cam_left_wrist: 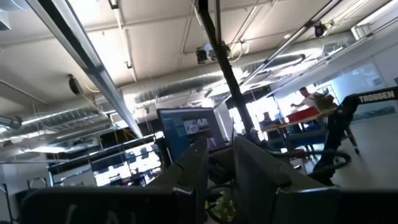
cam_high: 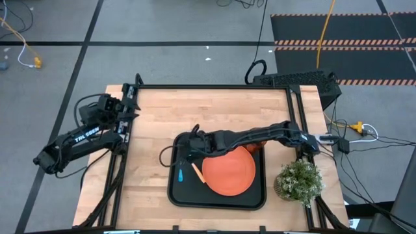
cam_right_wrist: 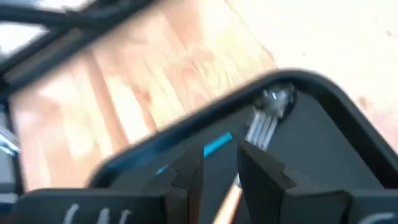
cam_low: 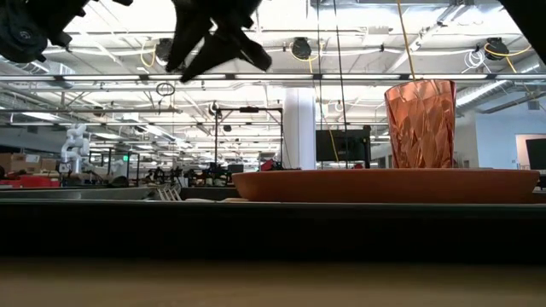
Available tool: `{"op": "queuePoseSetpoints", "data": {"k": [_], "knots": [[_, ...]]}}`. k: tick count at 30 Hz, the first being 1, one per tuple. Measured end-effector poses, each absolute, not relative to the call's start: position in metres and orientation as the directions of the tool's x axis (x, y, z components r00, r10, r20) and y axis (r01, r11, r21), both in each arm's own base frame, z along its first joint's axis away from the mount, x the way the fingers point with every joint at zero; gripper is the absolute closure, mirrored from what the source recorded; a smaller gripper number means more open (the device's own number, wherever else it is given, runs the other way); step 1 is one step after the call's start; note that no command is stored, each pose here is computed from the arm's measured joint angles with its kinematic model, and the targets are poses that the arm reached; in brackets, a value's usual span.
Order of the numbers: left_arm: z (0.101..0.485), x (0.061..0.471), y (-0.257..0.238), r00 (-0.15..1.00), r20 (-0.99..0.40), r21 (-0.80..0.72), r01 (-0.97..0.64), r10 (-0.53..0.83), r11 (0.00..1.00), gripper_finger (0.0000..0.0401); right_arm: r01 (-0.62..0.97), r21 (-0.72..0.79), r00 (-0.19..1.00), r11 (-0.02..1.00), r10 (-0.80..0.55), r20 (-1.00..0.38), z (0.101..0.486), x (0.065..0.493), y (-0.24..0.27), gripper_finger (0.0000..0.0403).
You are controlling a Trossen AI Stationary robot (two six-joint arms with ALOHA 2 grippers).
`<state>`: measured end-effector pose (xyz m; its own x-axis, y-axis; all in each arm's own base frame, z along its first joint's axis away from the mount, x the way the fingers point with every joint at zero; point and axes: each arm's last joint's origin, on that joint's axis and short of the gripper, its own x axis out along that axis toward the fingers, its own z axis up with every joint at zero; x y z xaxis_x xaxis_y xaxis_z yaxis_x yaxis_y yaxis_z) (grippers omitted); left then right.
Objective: Pick and place plate/cup/fork/spoon on tray
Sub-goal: Put the pink fork on the black serving tray
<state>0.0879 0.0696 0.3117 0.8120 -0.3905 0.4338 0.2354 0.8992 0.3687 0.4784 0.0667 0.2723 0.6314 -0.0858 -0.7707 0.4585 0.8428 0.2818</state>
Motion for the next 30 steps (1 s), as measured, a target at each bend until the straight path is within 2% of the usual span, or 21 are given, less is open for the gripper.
{"op": "queuePoseSetpoints", "data": {"k": [4,11,21,26,30], "knots": [[0.312,0.088,0.070,0.812,0.433,0.352,0.247,-0.391,0.903,0.0320,0.425,0.309,0.655,0.851,-0.053,-0.754,0.276,0.481,0.065,0.0314],[0.312,0.088,0.070,0.813,0.432,0.332,0.260,-0.391,0.907,0.0320,0.415,0.290,0.627,0.862,-0.040,-0.778,0.270,0.480,0.064,0.0314],[0.310,0.090,0.072,0.826,0.402,0.303,0.287,-0.395,0.909,0.0320,0.504,0.152,0.411,0.850,-0.081,-0.908,0.233,0.474,0.049,0.0314],[0.309,0.090,0.071,0.829,0.381,0.301,0.307,-0.409,0.903,0.0320,0.515,0.151,0.337,0.844,-0.038,-0.941,0.207,0.479,0.049,0.0314],[0.309,0.090,0.071,0.831,0.362,0.300,0.326,-0.423,0.896,0.0320,0.519,0.136,0.317,0.844,-0.042,-0.947,0.204,0.478,0.049,0.0314]]}}
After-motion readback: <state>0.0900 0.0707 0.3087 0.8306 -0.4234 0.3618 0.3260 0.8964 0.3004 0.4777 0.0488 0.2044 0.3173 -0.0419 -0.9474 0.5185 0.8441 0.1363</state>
